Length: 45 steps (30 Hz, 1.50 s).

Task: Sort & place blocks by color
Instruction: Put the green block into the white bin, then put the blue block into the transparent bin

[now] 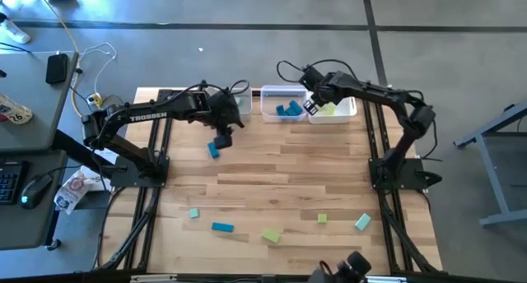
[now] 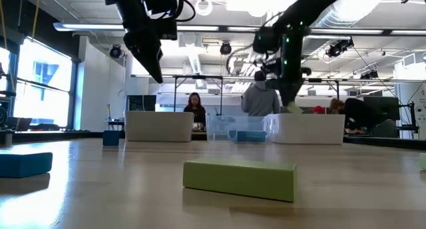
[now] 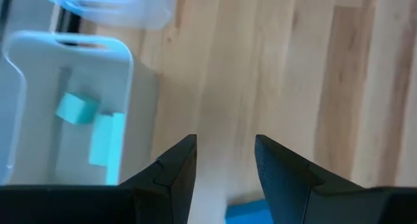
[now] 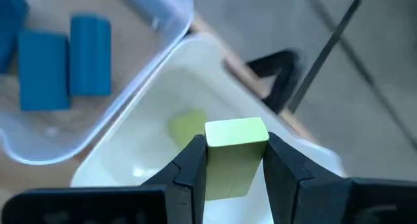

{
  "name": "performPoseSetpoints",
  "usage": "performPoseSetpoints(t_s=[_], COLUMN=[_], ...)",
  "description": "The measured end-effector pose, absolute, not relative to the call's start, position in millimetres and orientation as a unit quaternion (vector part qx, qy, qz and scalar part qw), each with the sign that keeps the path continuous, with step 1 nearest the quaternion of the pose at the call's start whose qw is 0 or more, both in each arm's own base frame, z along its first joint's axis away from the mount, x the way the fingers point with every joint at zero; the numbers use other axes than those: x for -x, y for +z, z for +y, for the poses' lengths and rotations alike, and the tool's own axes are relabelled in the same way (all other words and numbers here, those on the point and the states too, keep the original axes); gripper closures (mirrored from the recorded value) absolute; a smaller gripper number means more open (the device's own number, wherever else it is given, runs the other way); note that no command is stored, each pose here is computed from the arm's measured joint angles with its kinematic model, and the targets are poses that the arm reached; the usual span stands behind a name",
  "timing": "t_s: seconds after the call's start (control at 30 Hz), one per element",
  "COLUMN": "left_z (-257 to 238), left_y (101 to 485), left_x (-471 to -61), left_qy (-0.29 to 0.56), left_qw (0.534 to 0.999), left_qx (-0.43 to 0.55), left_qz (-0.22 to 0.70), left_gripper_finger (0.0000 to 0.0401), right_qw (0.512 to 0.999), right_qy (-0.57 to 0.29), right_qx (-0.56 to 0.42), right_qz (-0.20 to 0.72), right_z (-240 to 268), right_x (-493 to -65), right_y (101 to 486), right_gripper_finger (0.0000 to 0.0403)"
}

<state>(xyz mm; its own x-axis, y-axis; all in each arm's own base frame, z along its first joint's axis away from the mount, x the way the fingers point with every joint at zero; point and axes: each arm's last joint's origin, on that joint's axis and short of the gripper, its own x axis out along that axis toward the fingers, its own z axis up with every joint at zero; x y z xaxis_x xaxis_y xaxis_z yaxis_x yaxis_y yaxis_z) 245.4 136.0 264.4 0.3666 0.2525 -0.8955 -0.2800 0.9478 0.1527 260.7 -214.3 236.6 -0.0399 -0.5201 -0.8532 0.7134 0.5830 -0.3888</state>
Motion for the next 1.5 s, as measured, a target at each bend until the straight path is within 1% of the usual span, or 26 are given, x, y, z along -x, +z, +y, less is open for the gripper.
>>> performPoseSetpoints(t_s=[0.17,0.4,0.47,0.57,0.73,0.8,0.9,1.0,1.1,1.27,1.33,1.5], left_z=[132,127,125,121,115,113,111,110,109,108,106,103], left_y=[262,259,259,258,257,257,256,256,255,255,255,255], left_x=[-242,-237,-237,-236,-236,-235,-232,-230,-229,-230,-231,-232], left_qy=[0.151,0.16,0.161,0.164,0.2,0.214,0.245,0.284,0.324,0.384,0.399,0.401], left_qw=[0.817,0.796,0.793,0.783,0.766,0.756,0.734,0.71,0.686,0.658,0.652,0.651], left_qx=[0.043,0.08,0.089,0.106,0.163,0.185,0.229,0.275,0.32,0.363,0.371,0.373], left_qz=[0.555,0.578,0.581,0.59,0.589,0.59,0.591,0.583,0.567,0.536,0.528,0.525], left_gripper_finger=[0.0259,0.0259,0.0259,0.0259,0.0259,0.0259,0.0259,0.0259,0.0259,0.0259,0.0259,0.0259], right_qw=[0.663,0.655,0.654,0.65,0.64,0.638,0.634,0.638,0.643,0.665,0.672,0.694], right_qy=[-0.432,-0.423,-0.42,-0.418,-0.424,-0.419,-0.413,-0.418,-0.442,-0.46,-0.464,-0.45], right_qx=[-0.098,-0.112,-0.114,-0.115,-0.106,-0.105,-0.104,-0.104,-0.1,-0.099,-0.105,-0.139], right_qz=[0.604,0.616,0.619,0.624,0.632,0.637,0.646,0.639,0.618,0.58,0.568,0.544], right_z=[-225,-230,-230,-229,-229,-228,-226,-226,-225,-223,-221,-214], right_x=[-261,-259,-259,-258,-256,-255,-254,-253,-251,-249,-247,-243], right_y=[212,203,203,202,202,202,203,208,217,234,241,254], right_gripper_finger=[0.0313,0.0308,0.0296,0.0268,0.0215,0.0203,0.0195,0.0193,0.0193,0.0192,0.0192,0.0192])
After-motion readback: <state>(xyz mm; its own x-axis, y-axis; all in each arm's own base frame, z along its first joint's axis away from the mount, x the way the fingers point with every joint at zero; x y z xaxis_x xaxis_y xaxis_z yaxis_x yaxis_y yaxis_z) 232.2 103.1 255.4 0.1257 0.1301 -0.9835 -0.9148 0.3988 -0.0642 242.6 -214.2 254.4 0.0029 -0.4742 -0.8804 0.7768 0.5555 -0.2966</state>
